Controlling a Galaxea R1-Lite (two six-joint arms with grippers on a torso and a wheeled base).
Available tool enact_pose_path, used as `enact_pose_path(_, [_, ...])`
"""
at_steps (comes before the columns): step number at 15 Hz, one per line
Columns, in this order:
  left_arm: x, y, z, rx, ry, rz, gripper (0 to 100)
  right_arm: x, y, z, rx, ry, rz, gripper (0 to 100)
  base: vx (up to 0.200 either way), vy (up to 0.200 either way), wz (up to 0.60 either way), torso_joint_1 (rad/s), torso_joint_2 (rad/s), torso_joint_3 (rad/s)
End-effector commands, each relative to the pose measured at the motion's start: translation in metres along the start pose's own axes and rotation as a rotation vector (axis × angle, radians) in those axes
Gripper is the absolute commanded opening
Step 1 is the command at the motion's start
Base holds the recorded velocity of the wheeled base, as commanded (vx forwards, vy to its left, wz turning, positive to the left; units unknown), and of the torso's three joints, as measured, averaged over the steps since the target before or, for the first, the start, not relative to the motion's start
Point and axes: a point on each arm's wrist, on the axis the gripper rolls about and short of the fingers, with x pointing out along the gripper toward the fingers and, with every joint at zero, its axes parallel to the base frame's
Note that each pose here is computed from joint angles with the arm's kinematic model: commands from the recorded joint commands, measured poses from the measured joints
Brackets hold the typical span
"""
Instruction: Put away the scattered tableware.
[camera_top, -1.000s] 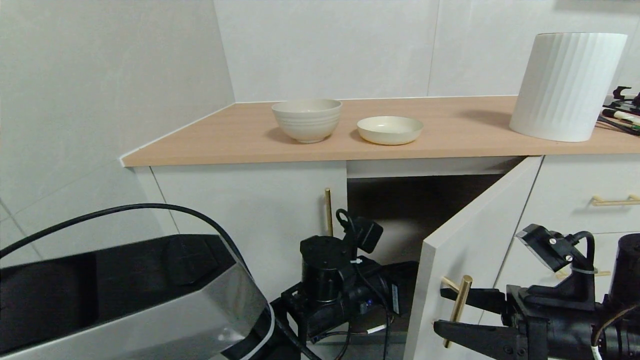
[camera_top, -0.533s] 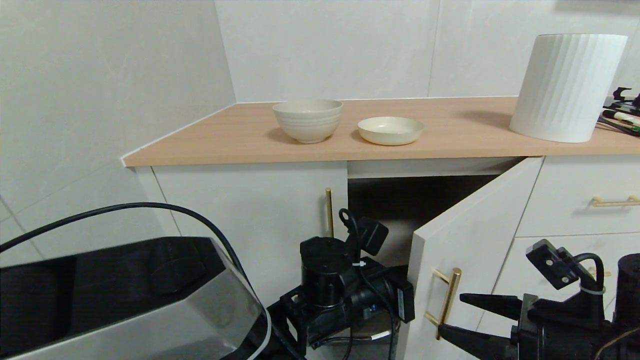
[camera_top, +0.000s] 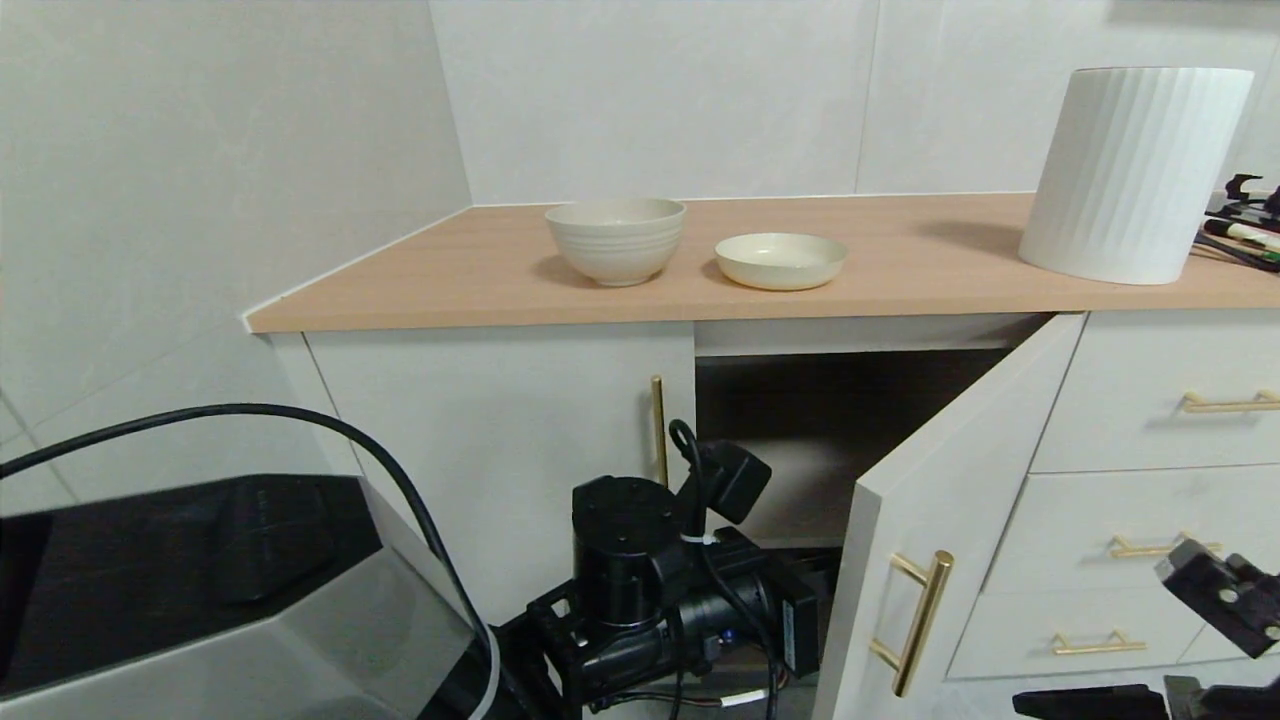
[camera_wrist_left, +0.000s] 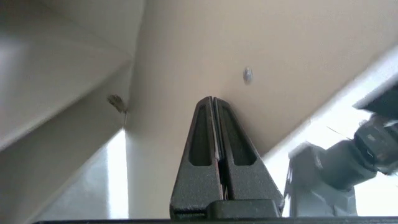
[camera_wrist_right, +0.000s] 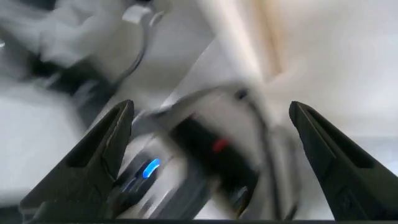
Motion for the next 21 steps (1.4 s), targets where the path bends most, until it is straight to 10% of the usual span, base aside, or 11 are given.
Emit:
enact_pose_path(1, [-0.004,-0.005,0.003,0.0,0.0,-0.019,0,-0.02,0.014,0.008,-0.06,-0.096,0.062,100,0.0,0.0,0.0,0.0,0.0,0.0])
enact_pose_path(21, [0.048,0.005,0.037,-0.043,0.078,0.061,0,-0.018,0.016,0.002,-0.069,-0.061,0.097,100,-0.04,0.0,0.0,0.002,0.0,0.001])
